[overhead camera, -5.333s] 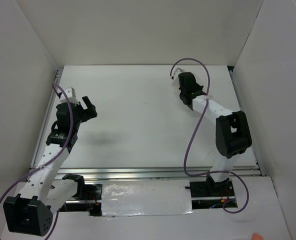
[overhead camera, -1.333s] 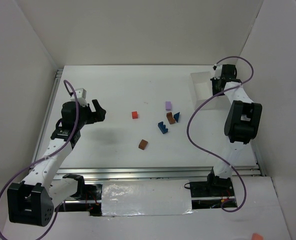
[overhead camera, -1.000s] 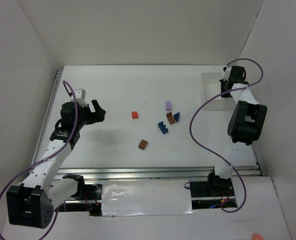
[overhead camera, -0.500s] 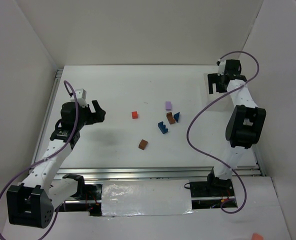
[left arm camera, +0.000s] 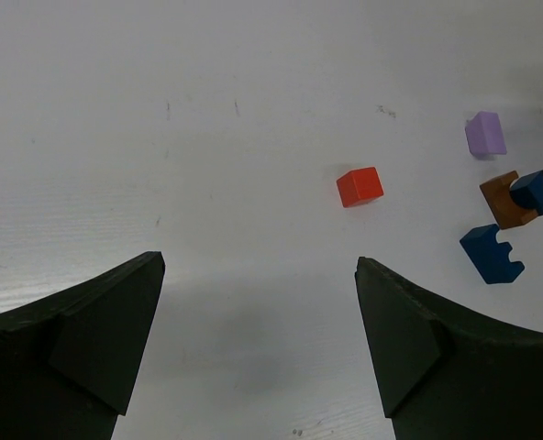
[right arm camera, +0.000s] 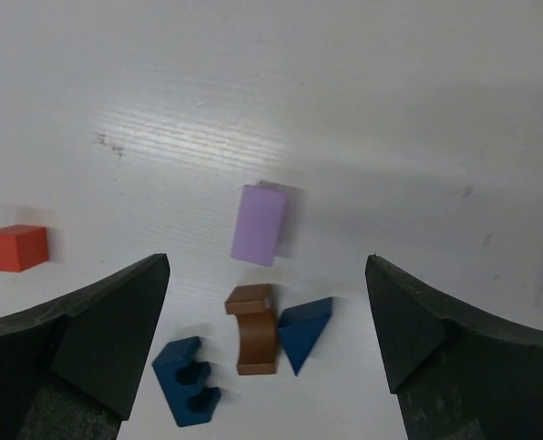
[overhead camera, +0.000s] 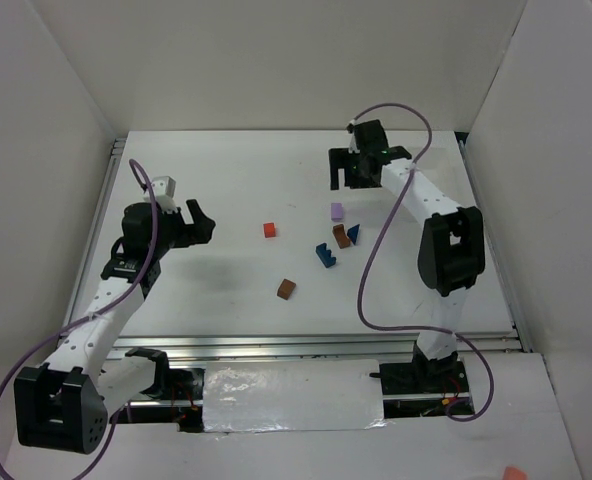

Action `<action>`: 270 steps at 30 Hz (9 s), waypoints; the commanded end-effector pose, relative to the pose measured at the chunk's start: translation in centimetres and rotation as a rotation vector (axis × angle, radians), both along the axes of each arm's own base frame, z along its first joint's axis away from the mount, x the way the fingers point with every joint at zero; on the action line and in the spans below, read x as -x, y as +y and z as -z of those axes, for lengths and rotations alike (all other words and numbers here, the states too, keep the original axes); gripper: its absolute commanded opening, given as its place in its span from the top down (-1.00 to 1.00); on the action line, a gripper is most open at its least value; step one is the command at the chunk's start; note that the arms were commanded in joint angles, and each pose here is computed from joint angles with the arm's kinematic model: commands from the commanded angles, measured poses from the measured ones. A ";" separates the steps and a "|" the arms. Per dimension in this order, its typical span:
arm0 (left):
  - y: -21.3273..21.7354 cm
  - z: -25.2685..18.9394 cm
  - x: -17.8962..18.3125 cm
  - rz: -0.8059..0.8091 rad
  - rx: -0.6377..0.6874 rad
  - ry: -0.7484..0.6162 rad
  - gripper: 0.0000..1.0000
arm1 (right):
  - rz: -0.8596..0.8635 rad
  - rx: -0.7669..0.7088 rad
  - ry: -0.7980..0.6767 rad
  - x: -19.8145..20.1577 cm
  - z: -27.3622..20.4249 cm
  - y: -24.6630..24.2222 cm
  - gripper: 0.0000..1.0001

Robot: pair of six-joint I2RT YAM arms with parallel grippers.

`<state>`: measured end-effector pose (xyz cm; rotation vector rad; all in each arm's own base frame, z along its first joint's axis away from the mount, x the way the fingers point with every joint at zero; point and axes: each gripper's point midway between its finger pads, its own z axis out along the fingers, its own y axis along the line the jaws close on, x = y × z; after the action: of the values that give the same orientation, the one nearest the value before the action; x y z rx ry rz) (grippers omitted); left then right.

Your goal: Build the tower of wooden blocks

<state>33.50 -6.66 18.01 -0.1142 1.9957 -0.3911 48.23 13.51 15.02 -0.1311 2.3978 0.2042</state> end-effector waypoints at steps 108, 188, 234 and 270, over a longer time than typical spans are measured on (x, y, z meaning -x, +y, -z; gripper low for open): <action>-15.6 -13.0 6.5 0.787 0.417 -0.431 1.00 | -1.186 -1.112 -0.572 24.5 -18.7 20.4 -0.20; -15.7 10.6 0.7 0.571 -0.559 0.333 -0.13 | 0.078 -0.035 -0.237 15.4 -3.7 -2.2 -0.99; -22.8 14.5 7.1 0.602 -0.496 0.450 0.11 | 0.212 -0.032 -0.233 17.2 -2.7 -4.9 -0.99; -13.2 13.2 6.6 0.483 -0.513 0.327 0.54 | 0.170 0.011 -0.221 16.6 -2.3 -4.6 -0.99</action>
<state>26.45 -18.20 4.39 0.5938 2.4267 -0.0705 30.98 9.31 16.10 0.0371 2.2168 0.1172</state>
